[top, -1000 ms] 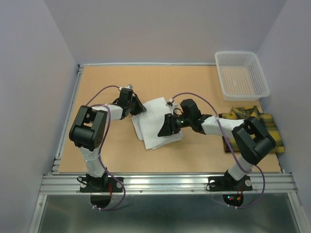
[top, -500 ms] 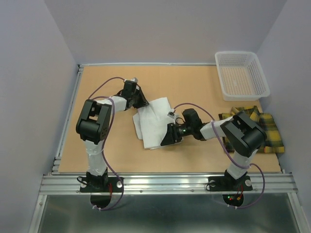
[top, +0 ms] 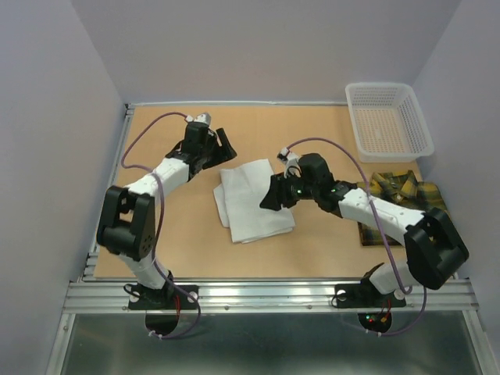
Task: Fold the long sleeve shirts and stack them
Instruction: Fold the shirt
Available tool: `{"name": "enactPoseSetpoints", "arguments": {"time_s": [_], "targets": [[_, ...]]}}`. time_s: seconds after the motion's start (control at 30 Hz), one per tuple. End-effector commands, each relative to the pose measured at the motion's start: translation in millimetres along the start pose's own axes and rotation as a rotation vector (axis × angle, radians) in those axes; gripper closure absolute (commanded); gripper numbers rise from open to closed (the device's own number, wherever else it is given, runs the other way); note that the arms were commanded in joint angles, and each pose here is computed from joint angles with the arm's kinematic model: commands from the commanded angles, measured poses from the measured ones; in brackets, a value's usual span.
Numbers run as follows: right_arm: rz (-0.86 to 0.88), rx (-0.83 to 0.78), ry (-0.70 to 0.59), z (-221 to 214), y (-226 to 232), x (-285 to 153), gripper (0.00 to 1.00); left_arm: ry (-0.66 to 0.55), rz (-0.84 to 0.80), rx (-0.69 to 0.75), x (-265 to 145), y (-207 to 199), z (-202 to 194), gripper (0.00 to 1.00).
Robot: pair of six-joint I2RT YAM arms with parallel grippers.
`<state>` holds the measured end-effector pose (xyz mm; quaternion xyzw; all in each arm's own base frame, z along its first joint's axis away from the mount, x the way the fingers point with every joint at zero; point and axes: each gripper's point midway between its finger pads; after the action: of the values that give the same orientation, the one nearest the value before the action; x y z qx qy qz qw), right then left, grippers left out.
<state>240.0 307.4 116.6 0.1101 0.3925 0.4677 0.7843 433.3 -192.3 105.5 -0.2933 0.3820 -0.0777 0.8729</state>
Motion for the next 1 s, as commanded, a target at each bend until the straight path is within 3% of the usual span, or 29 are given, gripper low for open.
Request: {"name": "enactPoseSetpoints", "arguments": {"time_s": [0.0, 0.07, 0.2, 0.4, 0.53, 0.77, 0.97], "targets": [[-0.288, -0.106, -0.081, 44, -30, -32, 0.42, -0.128, -0.022, -0.056, -67, -21, 11, 0.17], [-0.356, -0.106, -0.075, 45, -41, -38, 0.43, -0.086, 0.032, -0.077, -78, -11, -13, 0.11], [-0.484, -0.082, -0.033, 33, -66, -45, 0.47, -0.048, 0.121, -0.127, -99, 10, -67, 0.11], [-0.459, -0.041, 0.061, 2, -73, -34, 0.55, 0.051, 0.200, -0.168, -97, 42, -135, 0.33], [-0.414, -0.001, 0.167, -34, -78, -20, 0.56, 0.072, 0.254, -0.140, -85, 60, -149, 0.46], [-0.345, 0.092, 0.206, -64, -69, -3, 0.64, 0.054, 0.346, -0.018, -53, 74, -132, 0.60], [-0.236, 0.116, 0.192, -79, -3, 32, 0.67, -0.023, 0.394, 0.157, -24, 67, -60, 0.59]]}}
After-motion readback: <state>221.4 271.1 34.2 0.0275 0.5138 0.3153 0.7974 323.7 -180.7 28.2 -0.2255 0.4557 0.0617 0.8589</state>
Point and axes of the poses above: each gripper's point midway between its finger pads, its own x axis out along the fingers, its own y axis along the line the jaws close on, z = x × y, and after that the axes turned 7 degrees about -x, right-handed
